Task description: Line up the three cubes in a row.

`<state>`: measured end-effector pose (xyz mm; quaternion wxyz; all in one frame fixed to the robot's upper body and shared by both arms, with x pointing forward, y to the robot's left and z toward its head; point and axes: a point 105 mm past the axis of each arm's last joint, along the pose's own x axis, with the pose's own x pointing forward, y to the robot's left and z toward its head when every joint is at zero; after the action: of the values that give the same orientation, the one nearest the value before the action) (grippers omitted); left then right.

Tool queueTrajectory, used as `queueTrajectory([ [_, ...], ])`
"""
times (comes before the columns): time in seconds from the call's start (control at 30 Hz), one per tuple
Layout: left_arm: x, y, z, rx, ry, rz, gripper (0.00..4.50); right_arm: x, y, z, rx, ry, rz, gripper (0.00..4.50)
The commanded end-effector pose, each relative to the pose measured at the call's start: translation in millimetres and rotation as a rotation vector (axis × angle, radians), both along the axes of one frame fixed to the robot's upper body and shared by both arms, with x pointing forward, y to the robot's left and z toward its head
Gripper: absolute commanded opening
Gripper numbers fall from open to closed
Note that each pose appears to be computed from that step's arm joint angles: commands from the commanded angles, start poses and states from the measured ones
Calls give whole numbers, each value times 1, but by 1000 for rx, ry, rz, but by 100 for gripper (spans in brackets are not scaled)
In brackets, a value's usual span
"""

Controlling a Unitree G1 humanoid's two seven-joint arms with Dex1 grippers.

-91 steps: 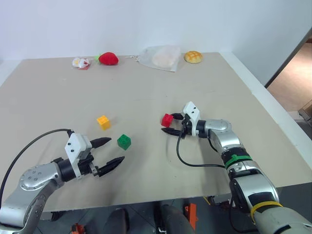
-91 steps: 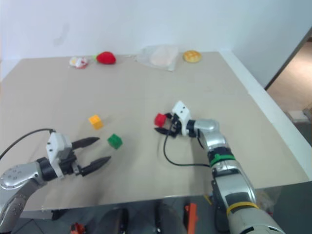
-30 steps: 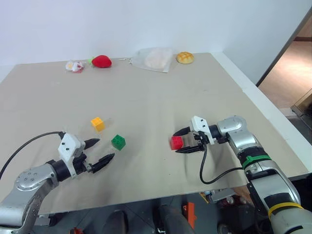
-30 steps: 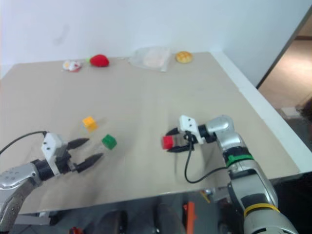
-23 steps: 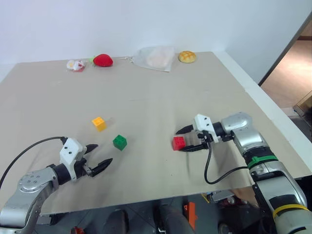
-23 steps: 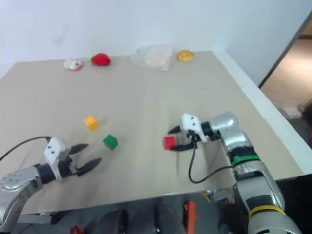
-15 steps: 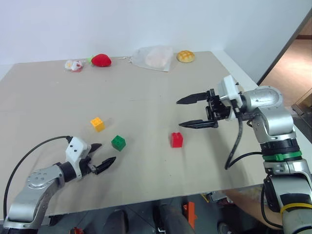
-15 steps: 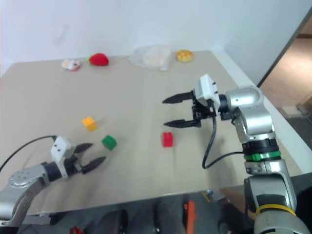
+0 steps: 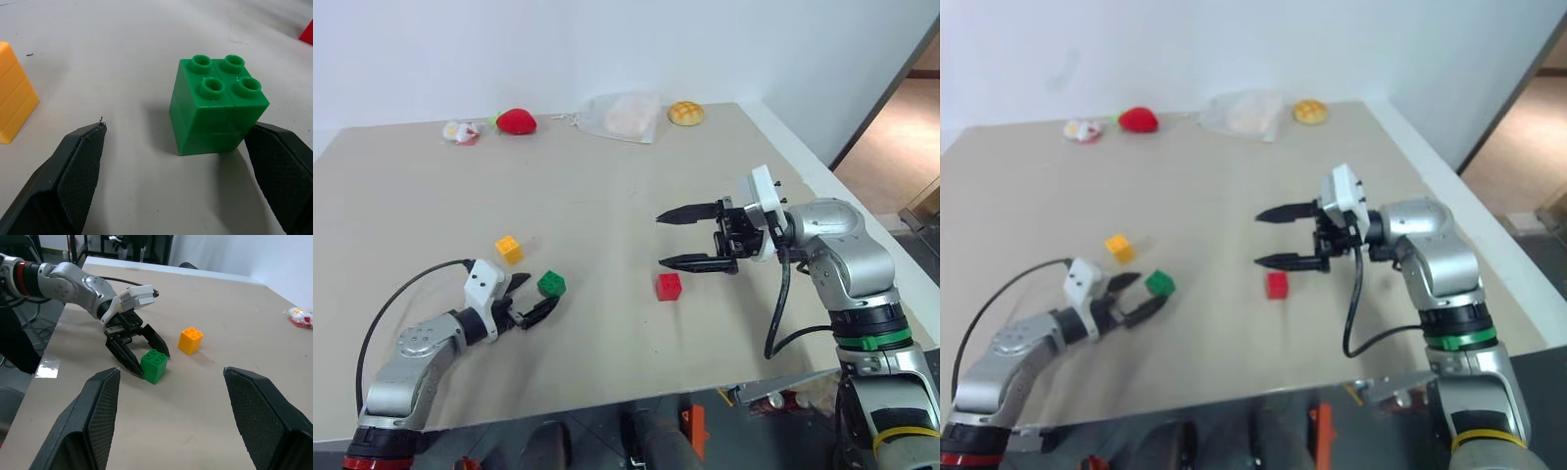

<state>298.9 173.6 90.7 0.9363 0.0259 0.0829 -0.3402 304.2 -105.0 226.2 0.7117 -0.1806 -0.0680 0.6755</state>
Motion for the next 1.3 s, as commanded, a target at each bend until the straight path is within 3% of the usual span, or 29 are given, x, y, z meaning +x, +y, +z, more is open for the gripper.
queueTrajectory([
  [0.03, 1, -8, 2, -15, -1, -22, 450, -7, 3, 11, 19, -52, 16, 351],
  [0.27, -1, -21, -2, -22, 16, -57, 450, -6, 4, 10, 21, -55, 9, 351],
  [0.4, 1, -32, 1, -48, 15, -84, 344, -8, 6, 8, 25, -51, 12, 354],
  [0.6, -2, -40, 2, -52, 17, -123, 133, -8, 7, 6, 28, -50, 4, 354],
  [0.77, 4, -35, 0, 21, 0, -107, 131, -7, 7, 6, 32, -50, -5, 354],
  [0.9, 15, -36, 16, 29, -70, -124, 131, -6, 6, 6, 35, -49, -16, 354],
  [1.13, 22, -67, 41, 100, -188, -373, 131, -11, -12, 0, 30, -3, -81, 354],
  [1.3, 24, -89, 39, 148, -217, -569, 131, -13, -45, -28, -48, 70, -199, 354],
])
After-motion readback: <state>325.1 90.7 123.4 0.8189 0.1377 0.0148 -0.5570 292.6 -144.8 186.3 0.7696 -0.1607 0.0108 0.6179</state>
